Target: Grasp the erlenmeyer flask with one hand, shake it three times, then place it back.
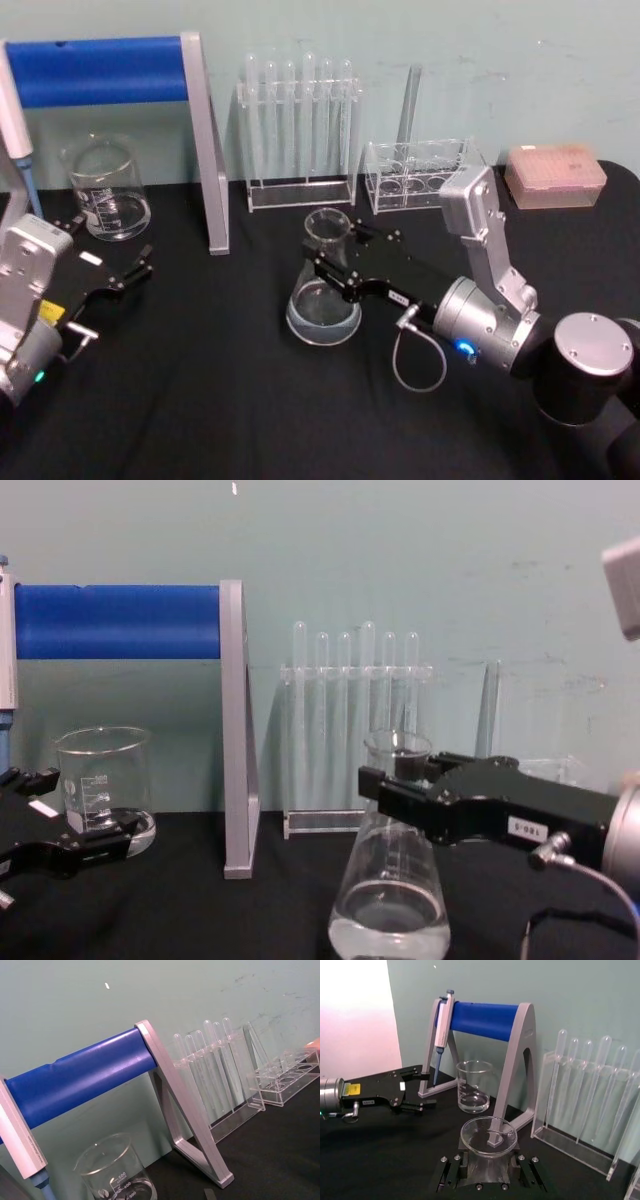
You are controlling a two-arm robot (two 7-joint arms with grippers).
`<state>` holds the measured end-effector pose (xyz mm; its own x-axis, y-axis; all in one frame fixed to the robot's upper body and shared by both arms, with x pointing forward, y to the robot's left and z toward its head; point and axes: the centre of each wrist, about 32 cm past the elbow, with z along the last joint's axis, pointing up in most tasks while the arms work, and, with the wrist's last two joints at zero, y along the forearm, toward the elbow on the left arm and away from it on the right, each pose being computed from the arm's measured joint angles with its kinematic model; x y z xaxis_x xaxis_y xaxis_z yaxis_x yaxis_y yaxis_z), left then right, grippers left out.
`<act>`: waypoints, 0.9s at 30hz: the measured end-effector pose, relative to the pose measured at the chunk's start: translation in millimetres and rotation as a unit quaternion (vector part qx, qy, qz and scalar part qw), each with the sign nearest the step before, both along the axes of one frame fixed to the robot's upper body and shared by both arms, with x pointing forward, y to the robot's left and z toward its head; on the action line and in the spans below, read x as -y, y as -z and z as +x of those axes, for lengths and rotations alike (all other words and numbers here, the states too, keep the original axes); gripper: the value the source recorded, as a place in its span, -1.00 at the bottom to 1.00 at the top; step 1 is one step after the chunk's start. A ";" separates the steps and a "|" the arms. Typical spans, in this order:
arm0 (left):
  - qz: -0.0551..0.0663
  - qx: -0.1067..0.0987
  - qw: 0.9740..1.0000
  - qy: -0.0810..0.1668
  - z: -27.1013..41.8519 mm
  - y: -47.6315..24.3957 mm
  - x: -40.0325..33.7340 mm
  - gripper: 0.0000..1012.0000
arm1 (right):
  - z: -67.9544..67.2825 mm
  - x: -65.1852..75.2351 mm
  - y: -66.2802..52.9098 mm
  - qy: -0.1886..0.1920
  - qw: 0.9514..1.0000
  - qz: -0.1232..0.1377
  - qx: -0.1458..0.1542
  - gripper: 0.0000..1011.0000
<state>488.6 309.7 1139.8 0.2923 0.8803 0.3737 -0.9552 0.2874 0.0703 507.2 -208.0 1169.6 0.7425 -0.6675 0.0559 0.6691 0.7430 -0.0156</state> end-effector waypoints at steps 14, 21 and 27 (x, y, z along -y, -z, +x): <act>0.000 0.000 1.000 0.000 0.0 0.0 0.0 0.98 | -3.4 -2.2 10.9 -0.004 1.000 -0.005 -0.020 -0.11; 0.000 0.000 1.000 0.000 0.0 0.0 0.0 0.98 | -4.6 -3.0 14.1 -0.007 1.000 -0.009 -0.028 -0.11; 0.000 0.000 1.000 0.000 0.0 0.0 0.0 0.98 | -5.6 -3.7 16.4 -0.008 0.999 -0.010 -0.035 -0.11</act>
<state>488.6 309.7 1139.8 0.2923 0.8803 0.3737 -0.9552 0.2873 0.0703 501.6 -204.2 1153.2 0.7554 -0.6550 0.0168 0.6541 0.7524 -0.0775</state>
